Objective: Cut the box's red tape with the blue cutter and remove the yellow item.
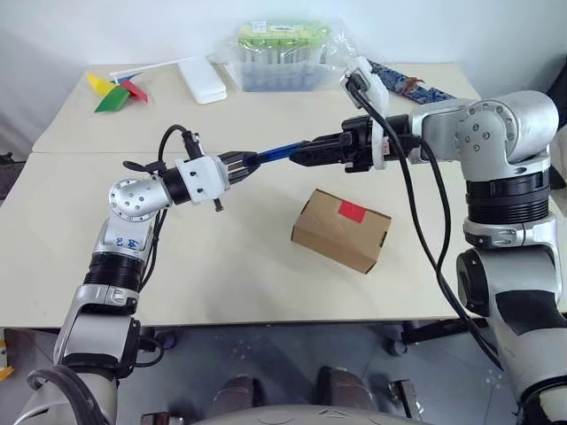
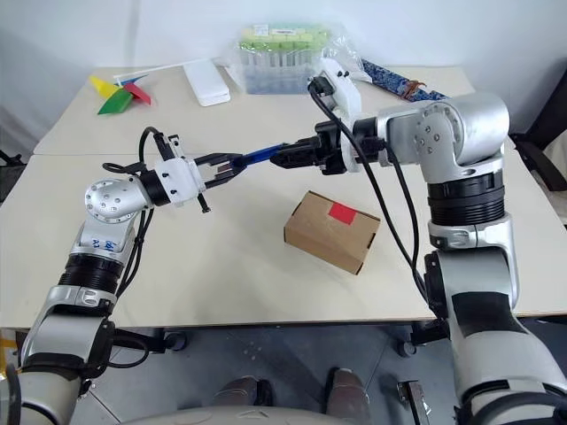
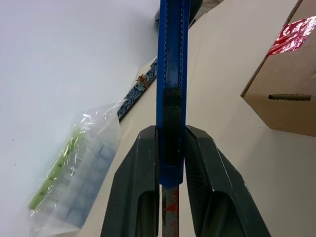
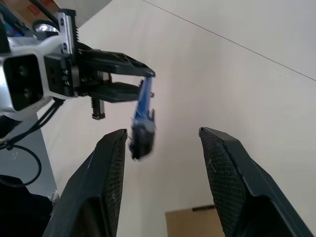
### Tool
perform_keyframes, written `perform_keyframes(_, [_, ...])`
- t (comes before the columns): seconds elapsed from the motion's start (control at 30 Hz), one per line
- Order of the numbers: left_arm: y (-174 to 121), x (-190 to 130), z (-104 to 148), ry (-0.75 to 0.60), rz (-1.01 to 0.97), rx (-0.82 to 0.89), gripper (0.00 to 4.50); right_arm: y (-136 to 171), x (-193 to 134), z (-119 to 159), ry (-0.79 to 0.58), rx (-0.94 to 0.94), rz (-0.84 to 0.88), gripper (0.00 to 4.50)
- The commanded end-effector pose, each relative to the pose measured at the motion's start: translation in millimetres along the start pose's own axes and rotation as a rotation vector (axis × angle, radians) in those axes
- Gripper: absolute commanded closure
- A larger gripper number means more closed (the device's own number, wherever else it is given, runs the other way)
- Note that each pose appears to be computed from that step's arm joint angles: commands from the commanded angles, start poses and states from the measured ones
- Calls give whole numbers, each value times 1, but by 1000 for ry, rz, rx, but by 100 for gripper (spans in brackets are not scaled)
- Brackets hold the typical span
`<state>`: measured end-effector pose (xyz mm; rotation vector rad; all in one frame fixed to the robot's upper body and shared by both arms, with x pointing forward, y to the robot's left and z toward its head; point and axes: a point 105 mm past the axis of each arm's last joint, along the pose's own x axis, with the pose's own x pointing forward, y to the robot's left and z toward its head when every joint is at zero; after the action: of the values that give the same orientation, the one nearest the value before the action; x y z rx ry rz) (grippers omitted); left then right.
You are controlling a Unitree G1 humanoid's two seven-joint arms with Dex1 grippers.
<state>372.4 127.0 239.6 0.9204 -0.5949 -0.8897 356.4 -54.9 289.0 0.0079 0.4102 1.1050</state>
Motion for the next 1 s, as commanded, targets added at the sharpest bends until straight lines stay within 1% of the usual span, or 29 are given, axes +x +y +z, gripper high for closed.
perform_keyframes(0.03, [15, -2, 9, -22, 36, 47, 407, 11, -2, 19, -58, -37, 38, 208])
perform_keyframes(0.47, [13, -2, 10, -25, 36, 44, 407, 16, 1, 24, -82, -15, 86, 208])
perform_keyframes(0.57, [13, -2, 10, -25, 36, 43, 407, 17, 0, 24, -83, -13, 95, 263])
perform_keyframes(0.6, [13, -2, 10, -25, 36, 43, 407, 18, 0, 23, -76, -18, 100, 298])
perform_keyframes(0.63, [13, -2, 10, -24, 36, 43, 407, 20, 0, 22, -70, -21, 105, 323])
perform_keyframes(0.67, [13, -2, 10, -24, 36, 43, 407, 21, 0, 20, -64, -21, 109, 367])
perform_keyframes(0.73, [13, -2, 10, -24, 38, 44, 407, 22, 0, 19, -58, -21, 111, 426])
perform_keyframes(0.77, [13, -2, 10, -24, 39, 44, 407, 22, 1, 18, -54, -22, 110, 437])
perform_keyframes(1.0, [14, -1, 6, -10, 38, 11, 407, 20, 3, 15, -48, -36, 91, 436])
